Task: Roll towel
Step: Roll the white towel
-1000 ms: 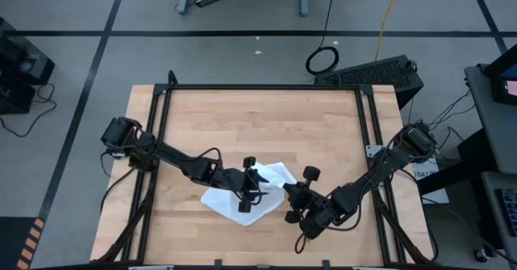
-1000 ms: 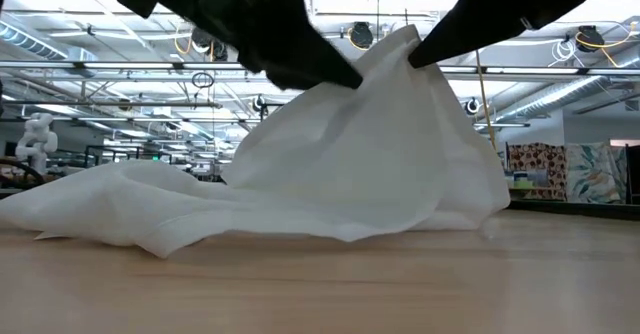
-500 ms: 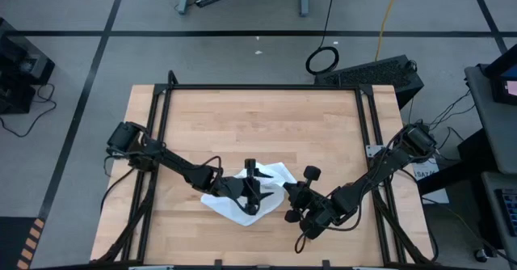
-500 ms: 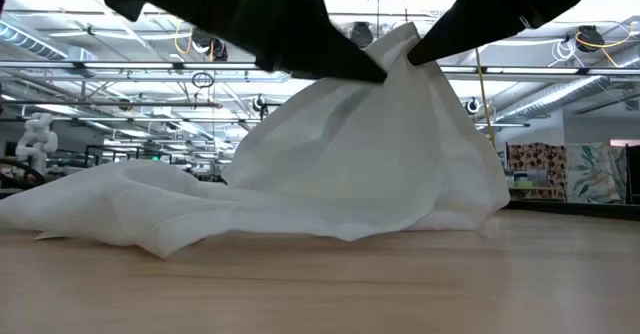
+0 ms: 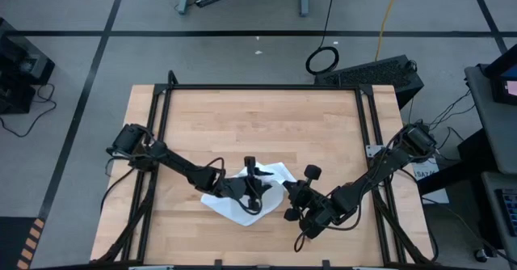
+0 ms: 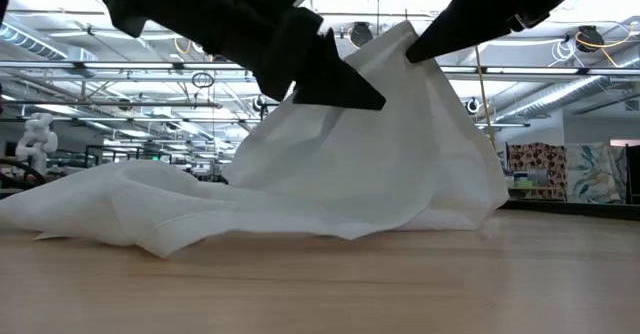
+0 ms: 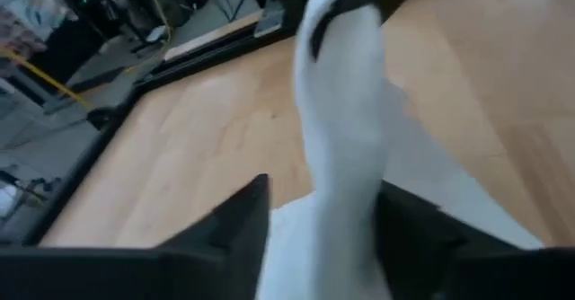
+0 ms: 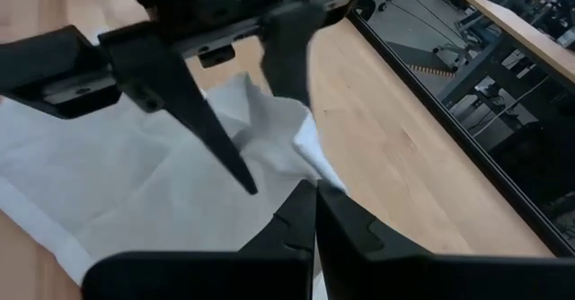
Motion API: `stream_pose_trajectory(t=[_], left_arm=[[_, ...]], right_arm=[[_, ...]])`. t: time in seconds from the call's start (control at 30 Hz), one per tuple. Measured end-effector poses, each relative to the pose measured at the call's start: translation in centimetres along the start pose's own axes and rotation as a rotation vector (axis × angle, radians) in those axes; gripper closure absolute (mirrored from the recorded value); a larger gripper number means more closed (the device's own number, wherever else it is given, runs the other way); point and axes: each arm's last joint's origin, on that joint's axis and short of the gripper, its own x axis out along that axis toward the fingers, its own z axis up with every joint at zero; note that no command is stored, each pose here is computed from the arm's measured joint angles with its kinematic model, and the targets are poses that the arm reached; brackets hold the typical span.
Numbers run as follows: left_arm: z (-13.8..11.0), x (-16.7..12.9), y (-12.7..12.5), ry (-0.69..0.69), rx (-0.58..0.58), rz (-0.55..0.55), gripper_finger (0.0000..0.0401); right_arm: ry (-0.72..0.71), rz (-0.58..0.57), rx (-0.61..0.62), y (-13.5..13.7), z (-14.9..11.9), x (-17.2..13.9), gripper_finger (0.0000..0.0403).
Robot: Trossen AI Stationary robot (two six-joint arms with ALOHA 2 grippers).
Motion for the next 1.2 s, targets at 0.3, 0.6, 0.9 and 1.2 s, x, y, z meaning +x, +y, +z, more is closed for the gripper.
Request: stream_pose_trajectory(t=[0.3, 0.6, 0.9, 1.2], left_arm=[[0.1, -0.1, -0.2, -0.011, 0.028, -0.056, 0.0388], [1.0, -0.6, 0.6, -0.043, -0.02, -0.131, 0.0397], [0.7, -0.5, 1.2, -0.014, -0.061, -0.18, 0.0395], [0.6, -0.4, 1.2, 0.003, -0.078, -0.189, 0.0395]], right_arm=[[0.043, 0.077, 0.005, -0.3, 0.3, -0.4, 0.0403], [0.102, 0.163, 0.004, -0.3, 0.3, -0.6, 0.0383], [0.049, 0.179, -0.031, 0.1, 0.9, -0.4, 0.0322], [0.051, 0.177, -0.053, 0.0, 0.9, -0.2, 0.0395]])
